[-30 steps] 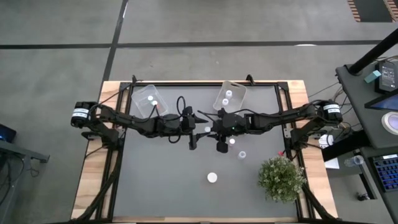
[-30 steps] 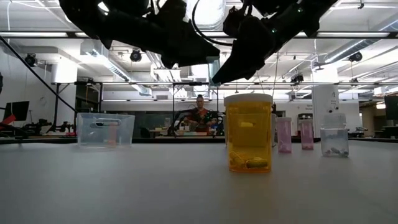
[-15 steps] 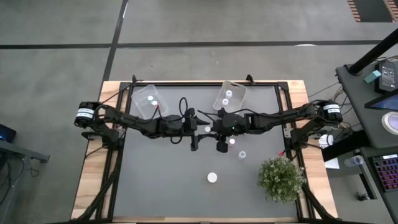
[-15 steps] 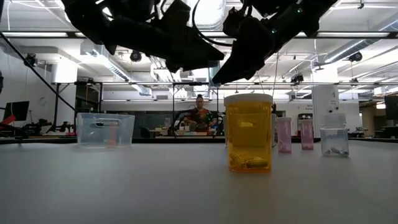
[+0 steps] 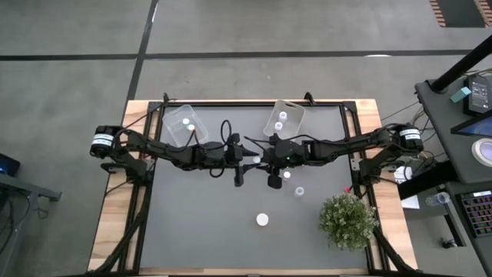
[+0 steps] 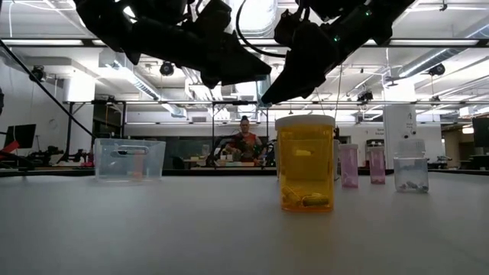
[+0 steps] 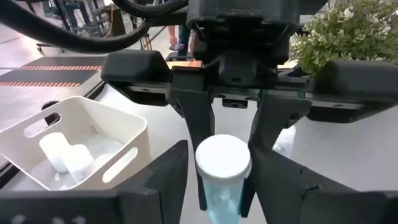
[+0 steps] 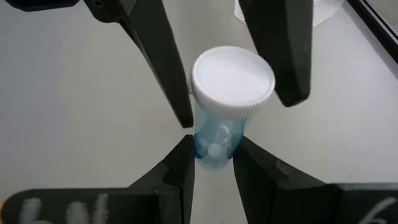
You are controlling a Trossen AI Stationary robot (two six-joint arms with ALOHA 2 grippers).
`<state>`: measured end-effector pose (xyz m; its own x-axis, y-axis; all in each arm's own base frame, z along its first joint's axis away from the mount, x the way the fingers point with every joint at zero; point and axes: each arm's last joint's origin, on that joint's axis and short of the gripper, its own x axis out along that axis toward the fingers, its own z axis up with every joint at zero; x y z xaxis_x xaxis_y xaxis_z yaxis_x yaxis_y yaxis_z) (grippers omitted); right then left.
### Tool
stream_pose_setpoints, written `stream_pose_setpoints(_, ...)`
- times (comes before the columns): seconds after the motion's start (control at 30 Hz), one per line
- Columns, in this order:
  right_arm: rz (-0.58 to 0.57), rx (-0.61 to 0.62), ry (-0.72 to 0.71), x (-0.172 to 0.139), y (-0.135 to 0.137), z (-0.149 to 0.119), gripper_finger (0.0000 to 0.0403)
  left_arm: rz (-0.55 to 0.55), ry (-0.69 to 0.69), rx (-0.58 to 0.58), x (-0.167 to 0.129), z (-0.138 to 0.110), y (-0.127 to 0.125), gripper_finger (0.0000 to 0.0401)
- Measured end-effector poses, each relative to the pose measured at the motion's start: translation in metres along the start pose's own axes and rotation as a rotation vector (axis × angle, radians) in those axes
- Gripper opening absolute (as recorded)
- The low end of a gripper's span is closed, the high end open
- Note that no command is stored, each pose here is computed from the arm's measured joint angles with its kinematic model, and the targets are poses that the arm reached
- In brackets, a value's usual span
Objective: Pick and place medicine bottles into bin by pill shape (circle, oval)
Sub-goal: Put the blue pill bottle into the transparent bin
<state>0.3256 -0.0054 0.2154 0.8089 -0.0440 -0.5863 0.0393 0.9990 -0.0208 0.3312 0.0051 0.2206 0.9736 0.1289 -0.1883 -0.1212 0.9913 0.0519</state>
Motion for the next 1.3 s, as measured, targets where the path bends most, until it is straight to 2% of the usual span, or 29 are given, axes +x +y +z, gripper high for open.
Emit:
stream_pose_setpoints(0.27,0.0,0.0,0.0,0.0,0.0,0.0,0.0086,-0.001,0.003,-0.001,0.0,0.0,0.0,0.0094)
stream_pose_setpoints(0.5,0.004,0.001,-0.002,0.0,0.0,0.0,0.0093,-0.001,0.003,-0.022,0.0,0.0,0.0,0.0099)
stream_pose_setpoints(0.77,0.002,0.029,-0.006,0.0,-0.001,0.001,0.0174,0.0,0.004,-0.024,-0.001,0.0,0.0,0.0101)
stream_pose_setpoints(0.87,-0.002,0.032,-0.015,-0.004,-0.002,0.003,0.0198,0.009,0.043,-0.019,-0.004,0.0,0.0,0.0101)
stream_pose_setpoints(1.1,-0.01,0.033,-0.048,-0.019,-0.005,0.01,0.021,0.17,0.155,-0.001,-0.034,0.005,0.009,0.0102)
stream_pose_setpoints(1.3,-0.018,0.028,-0.054,-0.023,-0.007,0.011,0.0202,0.405,0.148,-0.043,-0.078,-0.002,0.02,0.0102)
